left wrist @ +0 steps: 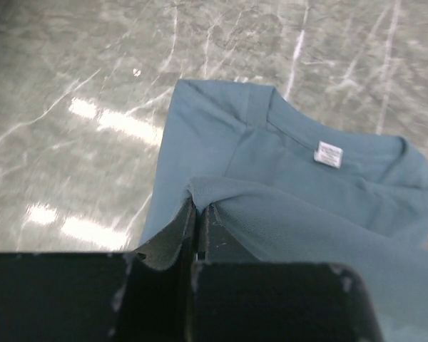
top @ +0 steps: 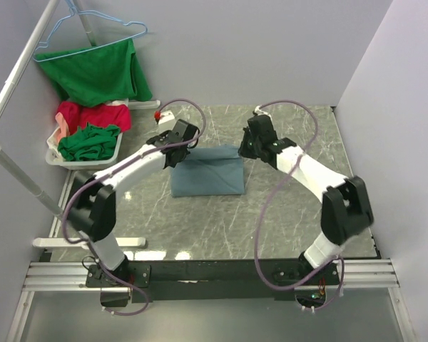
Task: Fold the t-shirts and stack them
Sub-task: Fold the tshirt
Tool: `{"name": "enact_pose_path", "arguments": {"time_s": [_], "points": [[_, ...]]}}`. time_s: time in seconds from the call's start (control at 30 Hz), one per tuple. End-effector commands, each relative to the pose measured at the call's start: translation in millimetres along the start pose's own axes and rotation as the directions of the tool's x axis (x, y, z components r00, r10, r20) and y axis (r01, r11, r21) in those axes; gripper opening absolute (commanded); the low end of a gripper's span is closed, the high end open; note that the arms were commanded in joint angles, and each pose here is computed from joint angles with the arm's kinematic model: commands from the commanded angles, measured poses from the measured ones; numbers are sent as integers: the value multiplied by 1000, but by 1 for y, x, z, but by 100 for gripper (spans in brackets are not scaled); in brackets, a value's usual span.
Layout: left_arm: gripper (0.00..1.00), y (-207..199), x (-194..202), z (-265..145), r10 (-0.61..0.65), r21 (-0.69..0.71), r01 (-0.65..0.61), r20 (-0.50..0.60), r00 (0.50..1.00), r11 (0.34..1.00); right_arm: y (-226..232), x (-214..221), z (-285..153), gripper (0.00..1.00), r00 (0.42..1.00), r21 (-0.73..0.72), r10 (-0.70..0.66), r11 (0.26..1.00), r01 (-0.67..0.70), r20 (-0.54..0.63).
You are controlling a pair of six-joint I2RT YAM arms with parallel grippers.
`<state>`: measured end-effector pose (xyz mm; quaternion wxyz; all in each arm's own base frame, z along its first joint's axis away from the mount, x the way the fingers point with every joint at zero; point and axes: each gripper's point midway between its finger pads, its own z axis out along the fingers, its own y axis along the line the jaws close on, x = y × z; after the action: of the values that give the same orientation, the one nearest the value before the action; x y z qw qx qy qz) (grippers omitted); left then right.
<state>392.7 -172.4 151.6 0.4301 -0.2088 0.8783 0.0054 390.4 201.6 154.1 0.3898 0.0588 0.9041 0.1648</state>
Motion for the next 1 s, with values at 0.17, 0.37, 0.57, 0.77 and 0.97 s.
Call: {"name": "enact_pose_path", "arguments": {"time_s": [0.17,0.37,0.57,0.77,0.97], "points": [[1,-9,-12,62,53,-45,-54,-14,998,998,-6,-27,72,0,1000,20,1,1000,-1,-24],[1,-8,-10,90,63,-74,-66,-37,997,995,-10,-34,106,6,998,26,2,1000,-1,-57],[50,-2,-51,108,-36,-154,47,73,997,987,-18,-70,127,77,998,28,37,999,-36,-42],[62,0,-97,92,-116,-147,148,206,972,978,-24,-108,110,79,998,29,68,997,-68,20],[63,7,-77,84,-65,-121,80,127,990,989,-31,-72,87,79,997,13,65,998,-64,-29]]}}
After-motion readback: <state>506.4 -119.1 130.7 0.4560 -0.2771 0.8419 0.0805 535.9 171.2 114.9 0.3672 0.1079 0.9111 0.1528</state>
